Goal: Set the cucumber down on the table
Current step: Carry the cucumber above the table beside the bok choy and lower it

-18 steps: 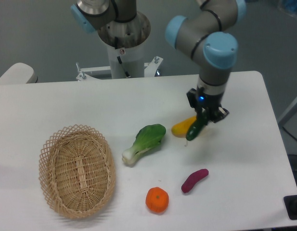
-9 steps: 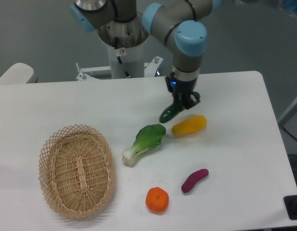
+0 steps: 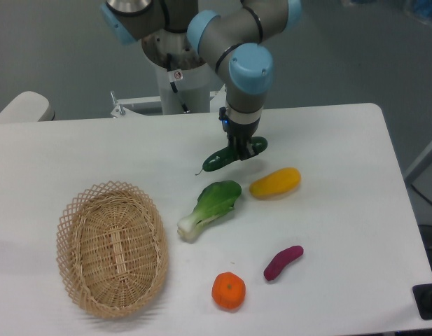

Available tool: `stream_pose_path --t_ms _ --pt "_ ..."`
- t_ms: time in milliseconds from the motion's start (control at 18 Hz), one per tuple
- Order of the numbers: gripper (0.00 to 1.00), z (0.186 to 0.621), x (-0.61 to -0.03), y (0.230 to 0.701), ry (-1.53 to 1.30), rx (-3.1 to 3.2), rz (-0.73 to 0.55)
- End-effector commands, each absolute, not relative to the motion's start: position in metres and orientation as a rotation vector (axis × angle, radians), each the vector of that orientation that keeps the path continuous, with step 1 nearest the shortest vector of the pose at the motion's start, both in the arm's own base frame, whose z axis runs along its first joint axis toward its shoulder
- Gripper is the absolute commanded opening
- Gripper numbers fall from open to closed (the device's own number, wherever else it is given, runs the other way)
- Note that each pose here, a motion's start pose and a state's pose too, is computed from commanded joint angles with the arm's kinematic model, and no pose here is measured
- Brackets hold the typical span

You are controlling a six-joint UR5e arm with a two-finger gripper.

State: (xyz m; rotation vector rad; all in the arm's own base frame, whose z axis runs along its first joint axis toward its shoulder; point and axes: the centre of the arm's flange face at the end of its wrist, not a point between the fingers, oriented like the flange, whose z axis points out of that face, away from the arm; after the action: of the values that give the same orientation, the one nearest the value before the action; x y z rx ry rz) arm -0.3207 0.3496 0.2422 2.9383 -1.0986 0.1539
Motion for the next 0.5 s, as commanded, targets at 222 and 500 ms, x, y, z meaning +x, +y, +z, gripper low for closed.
stream_pose_path --t_ms 222,500 --pt "0.25 0.232 -0.321 0.349 -1.08 2.938 0.187" --pt "0.26 0.221 -0.326 0.351 -1.073 2.935 0.22"
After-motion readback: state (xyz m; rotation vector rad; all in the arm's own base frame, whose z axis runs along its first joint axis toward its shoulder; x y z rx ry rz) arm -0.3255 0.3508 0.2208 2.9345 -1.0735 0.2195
